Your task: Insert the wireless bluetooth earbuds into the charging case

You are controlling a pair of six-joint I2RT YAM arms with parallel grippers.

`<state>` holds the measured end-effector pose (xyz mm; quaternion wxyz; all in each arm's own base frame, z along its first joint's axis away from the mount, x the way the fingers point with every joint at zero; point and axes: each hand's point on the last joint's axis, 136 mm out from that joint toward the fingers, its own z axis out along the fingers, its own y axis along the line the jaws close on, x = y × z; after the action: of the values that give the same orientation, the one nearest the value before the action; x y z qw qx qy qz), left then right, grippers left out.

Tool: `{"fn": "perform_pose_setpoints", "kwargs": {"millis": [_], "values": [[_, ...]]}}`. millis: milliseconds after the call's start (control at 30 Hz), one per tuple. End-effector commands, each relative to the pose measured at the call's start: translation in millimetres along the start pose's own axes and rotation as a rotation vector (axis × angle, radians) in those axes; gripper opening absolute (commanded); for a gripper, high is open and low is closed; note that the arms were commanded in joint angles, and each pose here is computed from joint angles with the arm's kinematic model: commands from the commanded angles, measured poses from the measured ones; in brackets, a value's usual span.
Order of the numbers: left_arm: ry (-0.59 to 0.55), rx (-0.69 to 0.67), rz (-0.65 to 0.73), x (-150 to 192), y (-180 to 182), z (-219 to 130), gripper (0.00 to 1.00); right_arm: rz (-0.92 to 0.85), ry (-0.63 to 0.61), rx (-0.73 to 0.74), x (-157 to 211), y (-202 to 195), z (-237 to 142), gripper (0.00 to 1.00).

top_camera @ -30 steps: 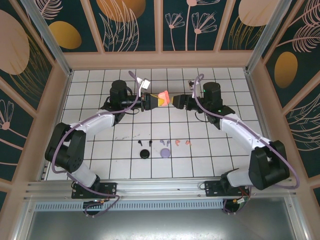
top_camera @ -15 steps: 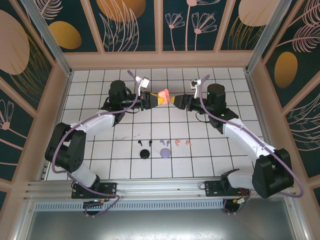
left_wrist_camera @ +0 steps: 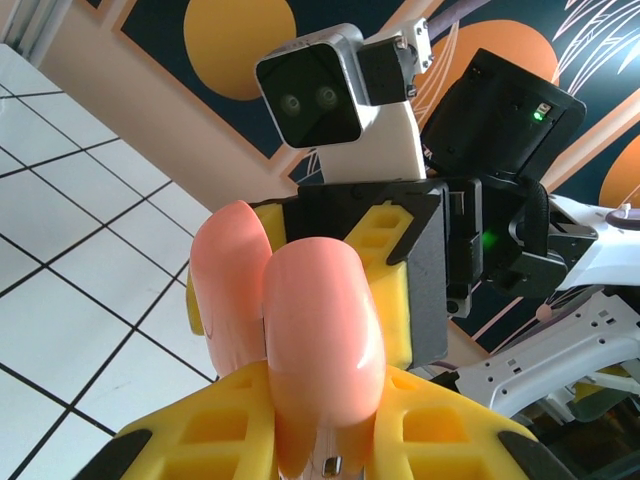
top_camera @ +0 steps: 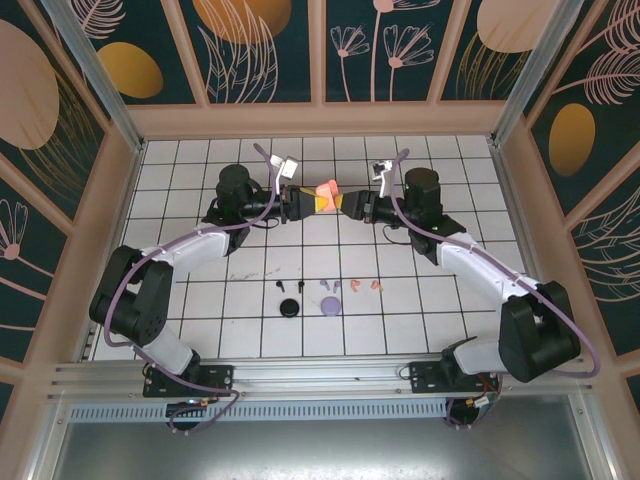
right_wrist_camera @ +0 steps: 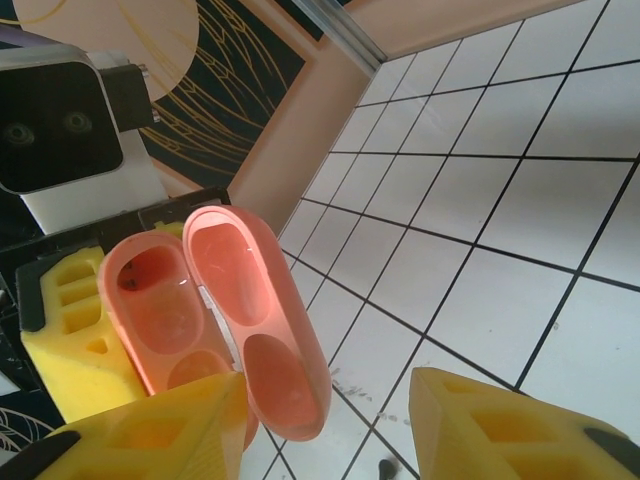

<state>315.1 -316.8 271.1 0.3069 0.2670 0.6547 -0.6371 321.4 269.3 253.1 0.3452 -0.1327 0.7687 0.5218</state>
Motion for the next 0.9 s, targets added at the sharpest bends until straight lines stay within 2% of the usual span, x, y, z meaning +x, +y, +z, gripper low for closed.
{"fn": "perform_pose_setpoints", "kwargs": {"millis": [0, 367, 533, 733, 867], "values": [[-0.015, 0.036, 0.056, -7.7, -15.8, 0.5, 0.00, -0.040, -0.022, -0.053, -9.3, 14.2, 2.3, 0.44], [-0.022, 0.039, 0.063, -10.6, -17.8, 1.3, 0.00, -0.032, -0.006, -0.127, -8.2, 25.7, 5.3, 0.32], [-0.030, 0.038, 0.068, -12.2, -18.6, 1.7, 0.00, -0.030, 0.015, -0.137, -2.8, 26.8, 8.1, 0.31], [-0.039, 0.039, 0.074, -15.8, -20.8, 1.5, 0.00, -0.024, 0.016, -0.123, 1.5, 22.2, 7.5, 0.19], [-0.041, 0.040, 0.077, -16.7, -21.7, 2.1, 0.00, -0.022, 0.012, -0.118, 1.9, 21.3, 7.0, 0.15]]}}
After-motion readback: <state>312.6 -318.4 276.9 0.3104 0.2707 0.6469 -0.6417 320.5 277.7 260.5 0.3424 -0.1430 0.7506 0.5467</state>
